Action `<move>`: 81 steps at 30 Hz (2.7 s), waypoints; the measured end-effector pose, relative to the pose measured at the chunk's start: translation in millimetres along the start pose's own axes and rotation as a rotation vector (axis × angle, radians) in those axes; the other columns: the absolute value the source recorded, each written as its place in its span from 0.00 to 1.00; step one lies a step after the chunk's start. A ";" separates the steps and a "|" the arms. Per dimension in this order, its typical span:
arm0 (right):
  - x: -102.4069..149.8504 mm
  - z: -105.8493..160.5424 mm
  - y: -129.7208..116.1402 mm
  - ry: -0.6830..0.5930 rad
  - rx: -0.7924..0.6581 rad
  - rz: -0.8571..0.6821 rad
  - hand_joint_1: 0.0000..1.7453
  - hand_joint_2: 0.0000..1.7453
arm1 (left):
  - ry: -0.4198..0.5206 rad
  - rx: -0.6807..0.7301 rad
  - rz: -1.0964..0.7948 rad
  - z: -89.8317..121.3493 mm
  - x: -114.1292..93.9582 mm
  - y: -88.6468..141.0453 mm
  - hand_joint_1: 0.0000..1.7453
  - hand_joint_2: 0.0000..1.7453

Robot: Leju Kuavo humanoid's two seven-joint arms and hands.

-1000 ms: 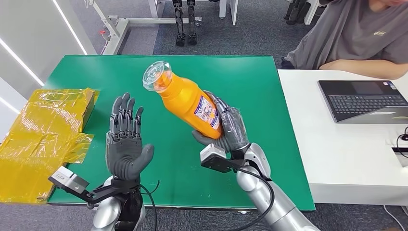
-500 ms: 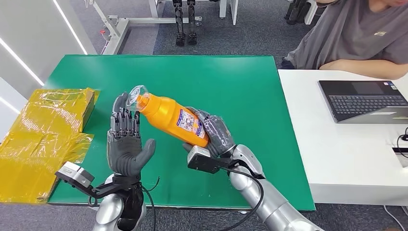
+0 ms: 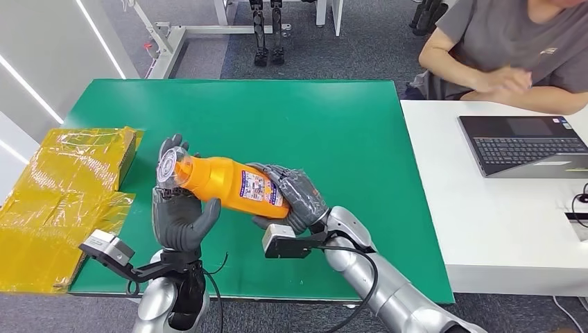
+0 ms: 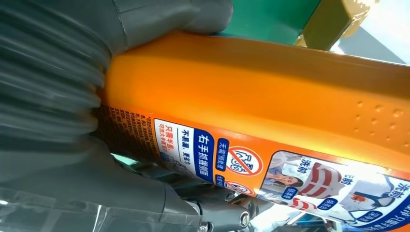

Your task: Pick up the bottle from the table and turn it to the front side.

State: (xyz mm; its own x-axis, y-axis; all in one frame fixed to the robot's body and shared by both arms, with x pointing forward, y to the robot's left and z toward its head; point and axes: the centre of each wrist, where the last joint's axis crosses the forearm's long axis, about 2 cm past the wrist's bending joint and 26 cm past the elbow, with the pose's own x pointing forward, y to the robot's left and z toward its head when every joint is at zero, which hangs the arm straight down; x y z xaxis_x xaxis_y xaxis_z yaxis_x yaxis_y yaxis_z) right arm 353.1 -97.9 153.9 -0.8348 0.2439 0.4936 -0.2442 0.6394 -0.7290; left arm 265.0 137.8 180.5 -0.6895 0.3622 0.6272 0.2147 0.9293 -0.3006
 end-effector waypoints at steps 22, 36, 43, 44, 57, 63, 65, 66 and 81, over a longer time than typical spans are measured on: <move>1.3 -10.4 7.0 -0.014 0.230 -0.115 1.00 1.00 | 0.020 0.054 -0.001 2.9 -2.7 4.3 0.00 1.00; 4.2 -13.6 7.9 -0.025 0.264 -0.119 1.00 1.00 | 0.032 0.081 0.008 6.3 -2.7 5.8 1.00 1.00; 4.2 -13.4 8.0 -0.019 0.271 -0.114 1.00 1.00 | 0.020 0.085 0.013 6.7 1.4 5.9 1.00 1.00; 4.2 -13.4 8.1 -0.018 0.274 -0.112 1.00 1.00 | 0.019 0.082 0.013 7.1 1.7 5.9 1.00 1.00; 7.5 -12.1 10.1 -0.014 0.247 -0.085 0.98 1.00 | 0.002 0.051 -0.005 6.5 4.9 3.1 1.00 1.00; 11.9 -10.4 10.7 -0.006 0.181 -0.092 0.00 1.00 | -0.011 0.045 -0.008 4.4 7.1 2.8 1.00 1.00; 13.5 -9.2 11.1 -0.003 0.148 -0.099 0.00 1.00 | -0.014 0.044 -0.009 3.7 7.7 2.7 1.00 1.00; 14.4 -8.6 11.0 -0.003 0.125 -0.103 0.00 1.00 | -0.016 0.044 -0.009 3.4 8.0 2.7 1.00 1.00; 46.4 -1.0 -1.2 -0.032 -0.296 -0.183 0.00 1.00 | -0.035 0.056 -0.012 -4.1 8.6 1.5 1.00 1.00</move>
State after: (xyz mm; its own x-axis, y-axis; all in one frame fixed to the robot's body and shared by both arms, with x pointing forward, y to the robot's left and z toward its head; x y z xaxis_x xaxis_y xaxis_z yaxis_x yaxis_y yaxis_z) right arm 315.2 -86.5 178.2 -0.8063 0.0858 0.5853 -0.2417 0.8552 -0.4584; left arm 262.3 142.6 188.5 -0.7158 0.3476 0.6057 0.1681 0.9276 -0.3337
